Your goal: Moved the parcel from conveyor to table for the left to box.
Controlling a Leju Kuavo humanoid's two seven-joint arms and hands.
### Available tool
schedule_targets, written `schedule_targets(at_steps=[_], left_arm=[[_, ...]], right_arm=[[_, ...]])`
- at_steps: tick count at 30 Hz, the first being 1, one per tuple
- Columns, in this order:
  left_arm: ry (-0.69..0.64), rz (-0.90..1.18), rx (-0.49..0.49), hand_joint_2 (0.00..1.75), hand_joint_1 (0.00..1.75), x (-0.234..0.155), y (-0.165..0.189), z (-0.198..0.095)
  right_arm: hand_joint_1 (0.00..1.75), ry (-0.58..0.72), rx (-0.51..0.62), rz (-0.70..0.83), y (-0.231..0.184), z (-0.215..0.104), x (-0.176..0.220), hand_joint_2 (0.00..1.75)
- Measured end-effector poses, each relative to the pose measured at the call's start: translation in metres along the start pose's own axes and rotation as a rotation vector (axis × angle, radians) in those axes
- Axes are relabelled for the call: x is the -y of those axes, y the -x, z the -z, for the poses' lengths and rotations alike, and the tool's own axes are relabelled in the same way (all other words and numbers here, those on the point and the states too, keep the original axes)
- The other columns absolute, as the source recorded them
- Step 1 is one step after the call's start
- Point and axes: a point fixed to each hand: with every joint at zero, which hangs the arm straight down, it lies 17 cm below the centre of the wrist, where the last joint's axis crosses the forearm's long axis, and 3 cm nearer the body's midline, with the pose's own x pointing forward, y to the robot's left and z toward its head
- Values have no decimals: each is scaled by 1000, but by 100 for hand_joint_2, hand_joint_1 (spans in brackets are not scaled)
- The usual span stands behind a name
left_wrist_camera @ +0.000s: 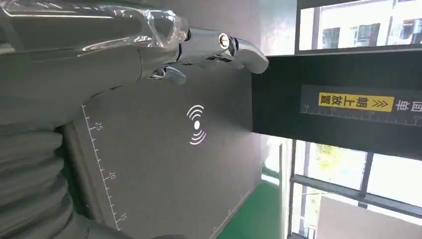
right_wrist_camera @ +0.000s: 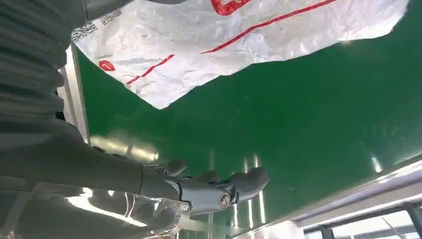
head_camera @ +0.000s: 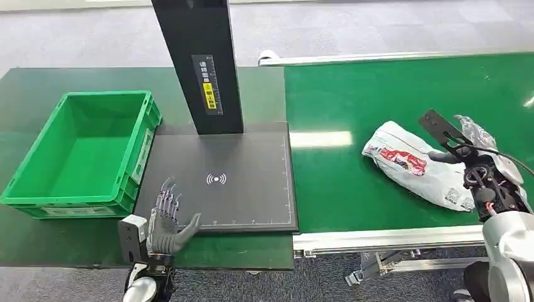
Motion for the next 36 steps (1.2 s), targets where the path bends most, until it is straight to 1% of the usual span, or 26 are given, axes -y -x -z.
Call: schedule_targets(at_steps=[3, 6, 7, 10, 15, 19, 24, 33, 34, 36], left_arm=[[0, -8, 0, 175, 0, 1, 0, 0], [21, -16, 2, 175, 0, 6, -1, 2], [30, -19, 6, 175, 0, 8, -1, 3], [46, -20, 10, 175, 0, 12, 0, 8], [55, -16, 4, 175, 0, 14, 4, 15], [60, -14, -7, 175, 0, 16, 9, 18], [64, -8, -20, 175, 0, 17, 14, 23], [60, -1, -35, 175, 0, 17, 20, 26], [61, -1, -36, 175, 0, 17, 21, 27], [62, -1, -39, 175, 0, 18, 22, 27]], right_arm=[[0, -94, -135, -71, 29, -5, -17, 175], [0, -288, -286, -181, 70, -26, -55, 175], [0, -361, -315, -225, 83, -36, -69, 175], [0, -520, -353, -303, 106, -62, -105, 175], [0, -650, -399, -343, 124, -86, -131, 175], [0, -686, -404, -354, 127, -93, -138, 175], [0, -688, -420, -394, 131, -94, -137, 175], [0, -718, -363, -439, 125, -96, -146, 175], [175, -719, -362, -440, 124, -96, -146, 175], [175, -721, -360, -443, 123, -96, -147, 175]])
